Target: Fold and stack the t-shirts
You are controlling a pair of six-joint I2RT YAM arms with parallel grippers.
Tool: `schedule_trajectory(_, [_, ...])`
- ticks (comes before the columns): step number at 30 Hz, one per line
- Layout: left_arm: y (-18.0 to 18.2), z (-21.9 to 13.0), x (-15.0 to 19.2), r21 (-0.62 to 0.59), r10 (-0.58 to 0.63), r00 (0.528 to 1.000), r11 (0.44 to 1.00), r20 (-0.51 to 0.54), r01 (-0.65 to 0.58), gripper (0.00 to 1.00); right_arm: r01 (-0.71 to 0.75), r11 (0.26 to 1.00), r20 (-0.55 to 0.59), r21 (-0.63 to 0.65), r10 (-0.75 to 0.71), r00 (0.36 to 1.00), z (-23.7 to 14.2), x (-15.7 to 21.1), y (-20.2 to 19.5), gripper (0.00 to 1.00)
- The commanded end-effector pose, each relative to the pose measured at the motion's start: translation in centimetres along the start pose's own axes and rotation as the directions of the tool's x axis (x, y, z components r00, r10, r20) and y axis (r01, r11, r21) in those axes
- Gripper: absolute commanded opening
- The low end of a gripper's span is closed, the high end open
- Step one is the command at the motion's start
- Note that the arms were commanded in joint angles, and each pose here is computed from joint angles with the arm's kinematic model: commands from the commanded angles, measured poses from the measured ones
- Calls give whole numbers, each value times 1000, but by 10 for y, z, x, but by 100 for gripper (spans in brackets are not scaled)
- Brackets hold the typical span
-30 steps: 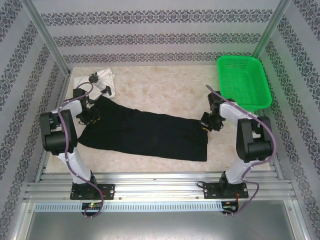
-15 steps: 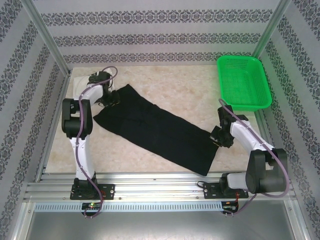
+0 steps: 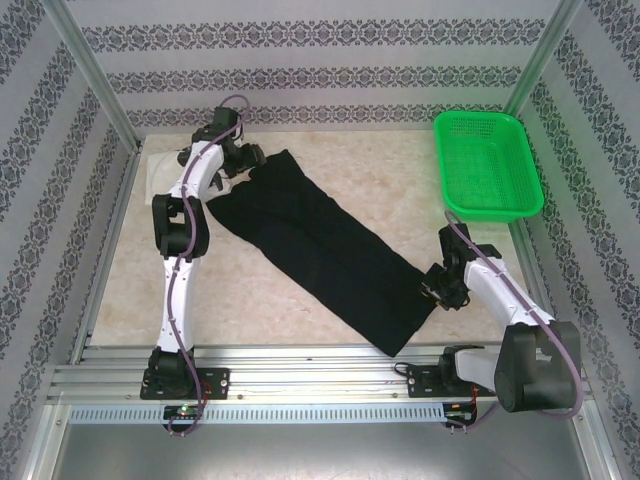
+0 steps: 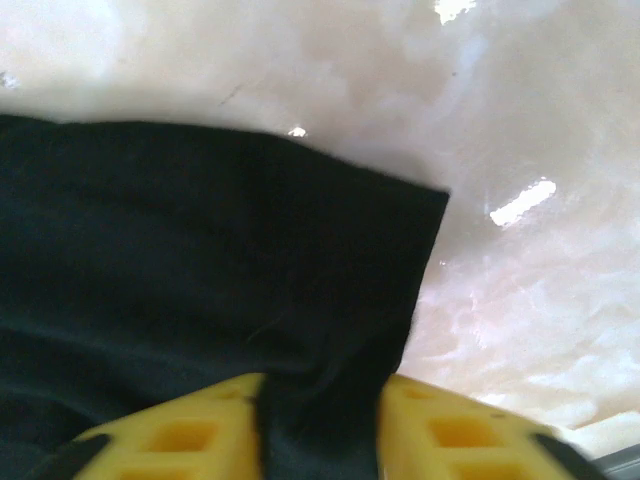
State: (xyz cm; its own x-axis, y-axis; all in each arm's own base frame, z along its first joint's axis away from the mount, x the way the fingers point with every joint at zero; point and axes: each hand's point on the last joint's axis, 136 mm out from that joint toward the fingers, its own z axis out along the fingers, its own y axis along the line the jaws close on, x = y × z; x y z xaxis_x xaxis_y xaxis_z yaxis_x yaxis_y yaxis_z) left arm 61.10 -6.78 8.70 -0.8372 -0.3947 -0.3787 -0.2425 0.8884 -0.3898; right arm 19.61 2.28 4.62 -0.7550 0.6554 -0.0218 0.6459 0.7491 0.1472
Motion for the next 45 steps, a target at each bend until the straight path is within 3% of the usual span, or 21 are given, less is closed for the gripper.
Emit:
schedule_trajectory(1, [-7,-43,-22,-1,16,999,1000,50,-16,71,10,999,24,-37,-9,1000,-16,-9,11,47])
schedule_trajectory(4, [-31,-77,-29,61,38,995,997,91,-44,73,39,997,64,-62,-35,997,-28,-18,19,56])
schedule_trajectory(8, [-53,-96,9,39,160,987,986,11,-161,73,145,978,126,-150,-126,984,-46,-33,47,64])
schedule_trajectory(13, [-24,-72,82,-108,153,970,979,-188,-176,67,305,918,155,-254,-273,949,-53,-46,94,69])
schedule_trajectory(16, [-10,-57,116,-146,94,973,981,-212,-127,64,382,882,167,-277,-347,923,-53,-46,121,72])
schedule_trajectory(20, [17,-41,136,-230,5,980,972,-199,-52,59,432,852,123,-296,-414,902,-39,-40,149,74])
schedule_trajectory(27, [27,-4,135,-273,-44,979,962,-200,-12,55,377,882,10,-282,-390,921,3,-28,158,74])
schedule_trajectory(36, [23,50,101,-307,-37,979,951,-201,-27,51,287,916,-86,-280,-322,943,34,-10,165,75])
schedule_trajectory(41, [3,70,70,-216,-1,991,976,-133,-28,53,244,928,-173,-282,-299,938,45,16,176,75])
schedule_trajectory(45, [-18,80,69,-111,3,992,994,-129,-18,58,229,930,-262,-288,-306,915,54,45,188,74])
